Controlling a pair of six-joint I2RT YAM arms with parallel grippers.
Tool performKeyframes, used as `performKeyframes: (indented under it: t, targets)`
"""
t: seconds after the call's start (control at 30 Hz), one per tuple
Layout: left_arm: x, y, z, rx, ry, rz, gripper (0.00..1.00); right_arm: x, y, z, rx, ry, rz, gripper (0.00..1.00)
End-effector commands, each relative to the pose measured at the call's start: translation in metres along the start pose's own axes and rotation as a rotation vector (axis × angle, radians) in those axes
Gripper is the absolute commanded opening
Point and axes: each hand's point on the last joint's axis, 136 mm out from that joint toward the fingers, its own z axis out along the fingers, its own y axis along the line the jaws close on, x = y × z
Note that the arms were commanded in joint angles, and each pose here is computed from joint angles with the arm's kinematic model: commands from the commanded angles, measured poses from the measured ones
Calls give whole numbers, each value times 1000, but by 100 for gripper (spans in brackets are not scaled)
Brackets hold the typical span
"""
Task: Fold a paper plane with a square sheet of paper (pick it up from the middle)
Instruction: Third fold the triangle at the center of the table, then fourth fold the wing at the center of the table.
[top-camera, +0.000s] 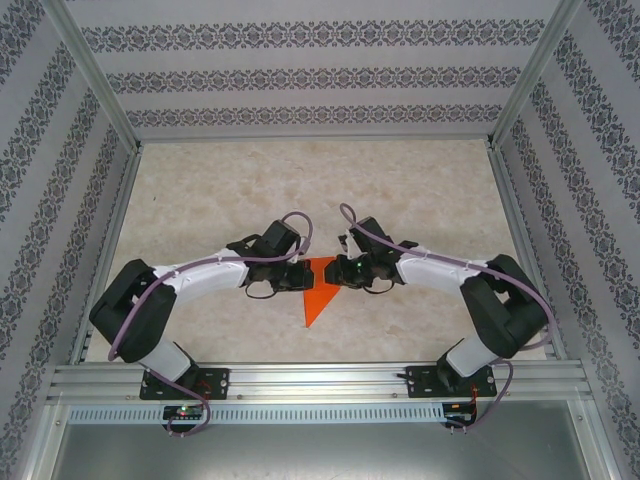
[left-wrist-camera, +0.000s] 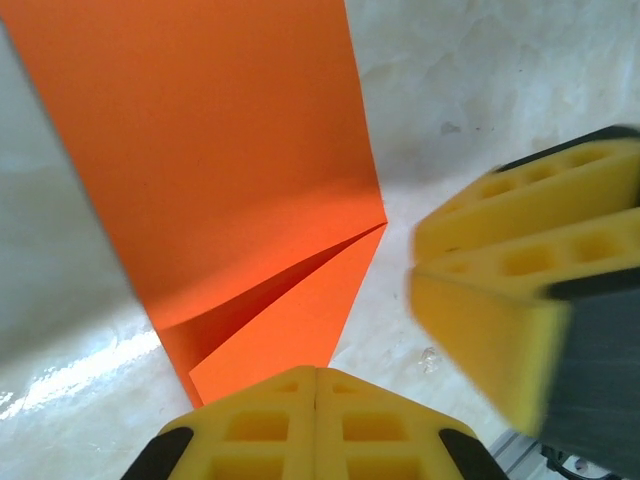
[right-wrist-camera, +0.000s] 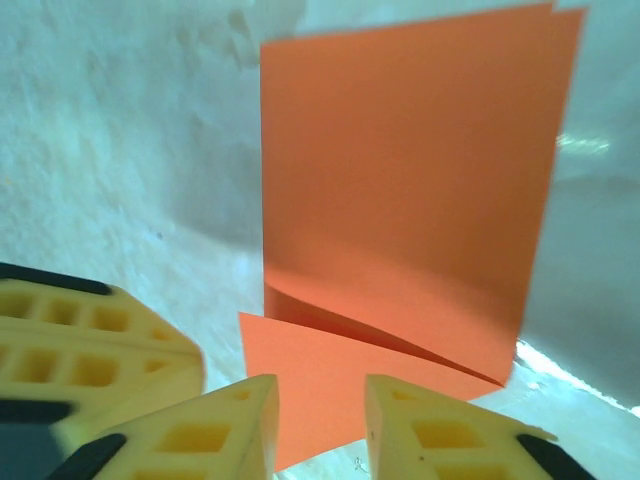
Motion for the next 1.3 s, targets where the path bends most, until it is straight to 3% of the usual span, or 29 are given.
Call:
performKeyframes:
  t: [0.0, 0.23, 0.83, 1.27]
  targets:
    - [-1, 2, 3, -31, 3, 33, 6, 2, -30, -9, 64, -44, 91, 32]
    - [12, -3, 9, -17, 59, 84, 7, 16, -35, -3, 12, -6, 122, 39]
    - [24, 47, 31, -234, 111, 37, 1, 23, -27, 17, -21, 37, 125, 41]
    - [29, 51, 33, -238, 121, 36, 0, 9, -14, 22, -72, 17, 140, 39]
